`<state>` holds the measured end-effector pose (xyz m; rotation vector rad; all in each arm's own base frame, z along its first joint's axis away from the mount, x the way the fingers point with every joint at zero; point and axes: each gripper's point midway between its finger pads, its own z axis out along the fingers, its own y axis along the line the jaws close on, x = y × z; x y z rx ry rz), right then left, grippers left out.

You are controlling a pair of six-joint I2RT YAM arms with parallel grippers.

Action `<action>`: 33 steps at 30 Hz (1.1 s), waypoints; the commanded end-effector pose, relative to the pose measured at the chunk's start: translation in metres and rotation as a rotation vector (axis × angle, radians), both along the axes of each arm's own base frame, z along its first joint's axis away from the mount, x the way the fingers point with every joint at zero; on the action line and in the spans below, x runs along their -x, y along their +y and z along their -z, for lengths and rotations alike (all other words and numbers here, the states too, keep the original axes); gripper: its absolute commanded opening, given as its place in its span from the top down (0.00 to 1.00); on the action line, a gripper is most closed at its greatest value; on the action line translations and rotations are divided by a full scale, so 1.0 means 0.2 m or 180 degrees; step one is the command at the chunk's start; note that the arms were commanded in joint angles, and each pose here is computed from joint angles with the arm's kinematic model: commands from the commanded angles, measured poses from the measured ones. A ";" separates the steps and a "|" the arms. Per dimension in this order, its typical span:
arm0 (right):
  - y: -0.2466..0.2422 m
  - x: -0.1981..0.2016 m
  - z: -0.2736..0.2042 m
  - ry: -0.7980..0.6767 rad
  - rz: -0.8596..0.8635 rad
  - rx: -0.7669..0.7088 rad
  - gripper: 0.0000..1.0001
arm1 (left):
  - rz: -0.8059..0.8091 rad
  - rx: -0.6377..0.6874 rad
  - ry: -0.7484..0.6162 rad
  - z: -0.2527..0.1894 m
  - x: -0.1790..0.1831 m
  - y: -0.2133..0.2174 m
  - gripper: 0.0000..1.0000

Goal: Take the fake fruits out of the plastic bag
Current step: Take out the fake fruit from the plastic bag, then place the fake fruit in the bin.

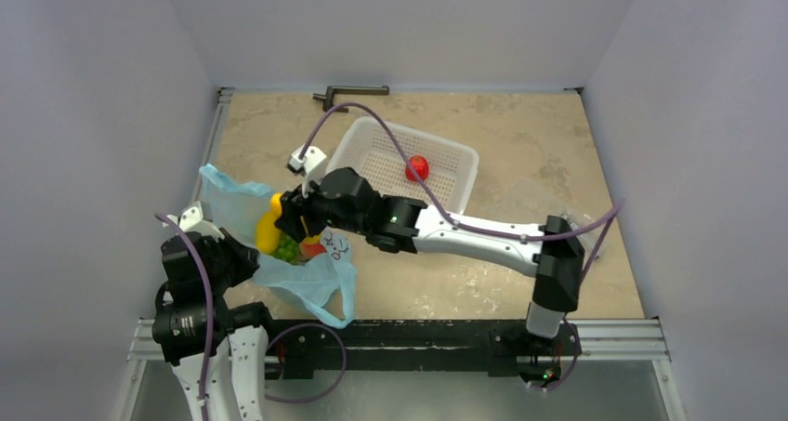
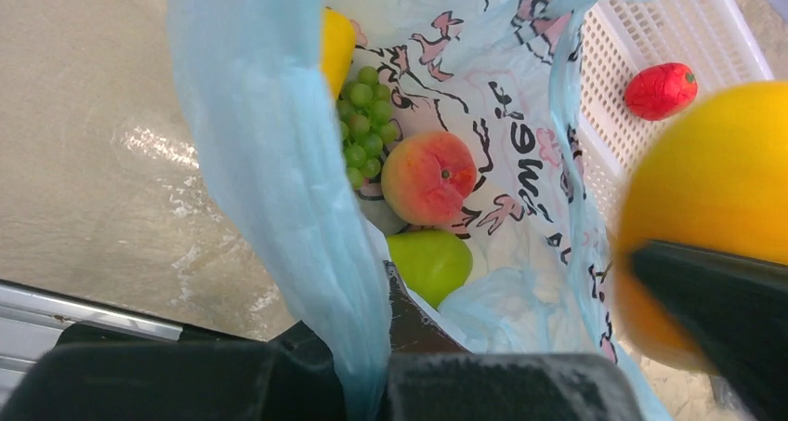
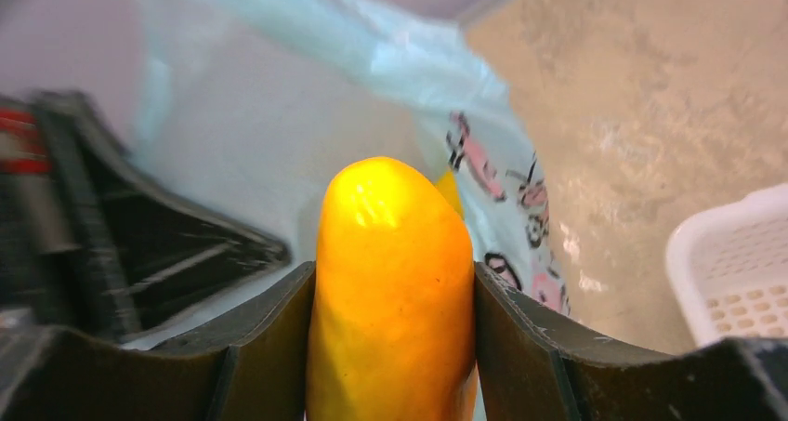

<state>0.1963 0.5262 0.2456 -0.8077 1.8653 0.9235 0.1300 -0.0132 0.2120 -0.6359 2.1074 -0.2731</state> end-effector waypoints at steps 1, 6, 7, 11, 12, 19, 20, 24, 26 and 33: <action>-0.11 -0.01 -0.50 -0.0252 0.0032 -0.0768 1.00 | 0.0160 0.0051 0.0047 0.01 -0.04 -0.02 1.00; -0.26 -0.17 -0.56 -0.0392 0.0433 -0.0821 1.00 | 0.0250 0.0102 0.0135 0.03 -0.06 -0.04 1.00; -0.31 -0.23 -0.55 -0.0437 0.0614 -0.0780 1.00 | 0.0253 0.0106 0.0122 0.03 -0.07 -0.04 1.00; -0.55 -0.52 -0.36 -0.0539 0.1332 -0.0409 1.00 | 0.0252 0.0110 0.0073 0.03 -0.07 -0.04 1.00; -0.60 -0.58 -0.28 -0.0552 0.1466 -0.0252 1.00 | 0.0254 0.0107 0.0060 0.02 -0.07 -0.05 1.00; -0.87 -0.88 0.32 -0.0473 0.2114 0.1133 1.00 | 0.0263 0.0110 0.0036 0.02 -0.06 -0.05 1.00; -0.88 -0.91 0.37 -0.0482 0.2136 0.1295 0.99 | 0.0265 0.0109 0.0034 0.02 -0.06 -0.05 1.00; -0.92 -0.97 0.62 -0.0516 0.2123 0.1829 0.90 | 0.0273 0.0099 0.0012 0.01 -0.06 -0.05 1.00; -0.91 -0.98 0.68 -0.0504 0.2075 0.1906 0.83 | 0.0279 0.0100 0.0006 0.01 -0.06 -0.05 1.00; -0.87 -0.99 0.81 -0.0351 0.1929 0.1963 0.54 | 0.0281 0.0097 0.0004 0.01 -0.06 -0.05 1.00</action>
